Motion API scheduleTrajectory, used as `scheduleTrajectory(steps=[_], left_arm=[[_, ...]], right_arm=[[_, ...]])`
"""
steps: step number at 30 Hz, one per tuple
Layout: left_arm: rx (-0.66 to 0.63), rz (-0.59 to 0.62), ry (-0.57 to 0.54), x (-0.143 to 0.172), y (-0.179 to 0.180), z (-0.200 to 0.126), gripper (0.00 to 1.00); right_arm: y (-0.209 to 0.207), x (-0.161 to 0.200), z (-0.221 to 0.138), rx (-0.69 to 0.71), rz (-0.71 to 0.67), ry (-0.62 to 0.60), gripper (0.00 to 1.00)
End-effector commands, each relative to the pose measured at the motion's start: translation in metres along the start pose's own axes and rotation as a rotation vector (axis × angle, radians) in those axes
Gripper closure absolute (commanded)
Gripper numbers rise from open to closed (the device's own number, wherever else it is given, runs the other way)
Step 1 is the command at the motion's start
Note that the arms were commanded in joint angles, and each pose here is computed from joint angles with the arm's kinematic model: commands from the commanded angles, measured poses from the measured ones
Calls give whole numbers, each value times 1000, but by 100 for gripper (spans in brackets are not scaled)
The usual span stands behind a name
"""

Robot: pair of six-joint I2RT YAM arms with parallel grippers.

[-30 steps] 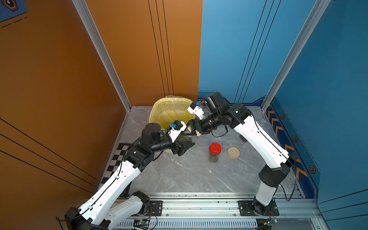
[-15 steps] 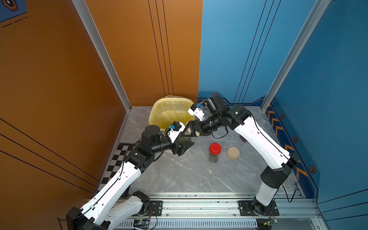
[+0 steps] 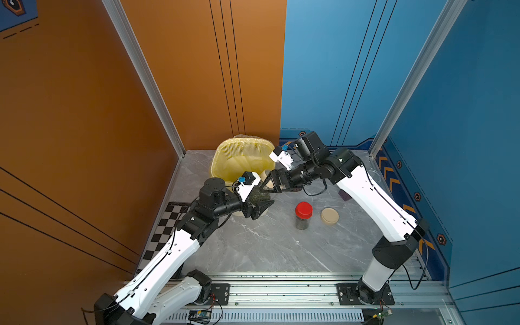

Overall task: Empty moldy tea leaves from jars
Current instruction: Unscrew the lid from the jar.

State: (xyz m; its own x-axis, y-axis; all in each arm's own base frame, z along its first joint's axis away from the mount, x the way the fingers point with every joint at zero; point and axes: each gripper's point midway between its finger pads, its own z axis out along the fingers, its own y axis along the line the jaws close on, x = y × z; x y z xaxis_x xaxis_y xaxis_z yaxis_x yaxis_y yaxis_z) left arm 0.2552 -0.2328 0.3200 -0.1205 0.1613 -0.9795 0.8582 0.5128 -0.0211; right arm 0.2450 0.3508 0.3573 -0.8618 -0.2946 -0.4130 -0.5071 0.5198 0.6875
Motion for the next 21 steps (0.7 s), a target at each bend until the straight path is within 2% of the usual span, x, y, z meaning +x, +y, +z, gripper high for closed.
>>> scheduleTrajectory(steps=[1, 21], left_arm=[[-9, 28, -80, -22, -1, -9, 39], [29, 15, -56, -18, -11, -13, 38]], right_arm=[[9, -6, -15, -7, -26, -58, 0], [4, -17, -16, 22, -43, -105, 0]])
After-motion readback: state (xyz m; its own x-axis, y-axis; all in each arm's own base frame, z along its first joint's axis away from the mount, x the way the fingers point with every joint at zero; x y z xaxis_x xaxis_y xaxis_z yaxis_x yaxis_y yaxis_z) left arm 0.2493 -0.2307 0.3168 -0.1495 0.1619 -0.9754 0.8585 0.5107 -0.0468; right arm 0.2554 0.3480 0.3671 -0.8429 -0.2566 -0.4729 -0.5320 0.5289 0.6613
